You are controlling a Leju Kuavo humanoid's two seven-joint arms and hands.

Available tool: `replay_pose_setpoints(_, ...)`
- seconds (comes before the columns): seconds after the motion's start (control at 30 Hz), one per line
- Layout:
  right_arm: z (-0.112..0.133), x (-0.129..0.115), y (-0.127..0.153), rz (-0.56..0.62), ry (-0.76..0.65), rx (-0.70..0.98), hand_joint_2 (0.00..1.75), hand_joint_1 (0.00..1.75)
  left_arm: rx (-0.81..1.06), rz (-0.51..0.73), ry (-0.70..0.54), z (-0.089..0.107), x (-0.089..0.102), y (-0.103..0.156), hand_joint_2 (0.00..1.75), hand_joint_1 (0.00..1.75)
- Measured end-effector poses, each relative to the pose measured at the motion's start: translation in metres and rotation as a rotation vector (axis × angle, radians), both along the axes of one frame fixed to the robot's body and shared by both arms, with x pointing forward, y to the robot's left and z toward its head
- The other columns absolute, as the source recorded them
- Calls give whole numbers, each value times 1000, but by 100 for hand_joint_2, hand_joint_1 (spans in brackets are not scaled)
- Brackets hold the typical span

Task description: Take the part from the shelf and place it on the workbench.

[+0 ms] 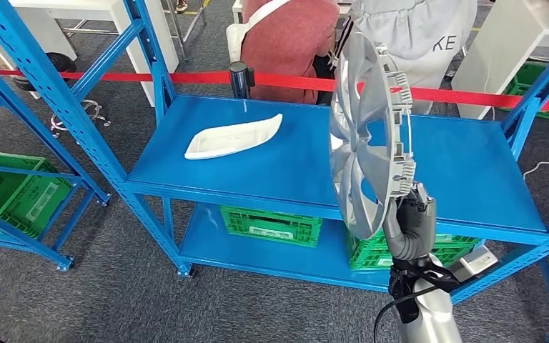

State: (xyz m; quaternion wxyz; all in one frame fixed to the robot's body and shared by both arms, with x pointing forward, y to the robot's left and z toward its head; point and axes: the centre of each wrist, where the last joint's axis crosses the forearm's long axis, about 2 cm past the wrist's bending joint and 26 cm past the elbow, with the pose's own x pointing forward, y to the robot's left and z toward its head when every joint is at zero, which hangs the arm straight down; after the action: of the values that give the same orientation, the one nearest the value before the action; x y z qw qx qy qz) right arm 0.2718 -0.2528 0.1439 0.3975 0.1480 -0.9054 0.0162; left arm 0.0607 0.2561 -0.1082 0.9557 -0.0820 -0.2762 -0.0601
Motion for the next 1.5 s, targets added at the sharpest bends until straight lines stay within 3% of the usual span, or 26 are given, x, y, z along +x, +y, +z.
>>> replay_pose_setpoints(1.5,5,6,4,9,-16,-8,175,175,-7,10,2,0,2,0,0,0)
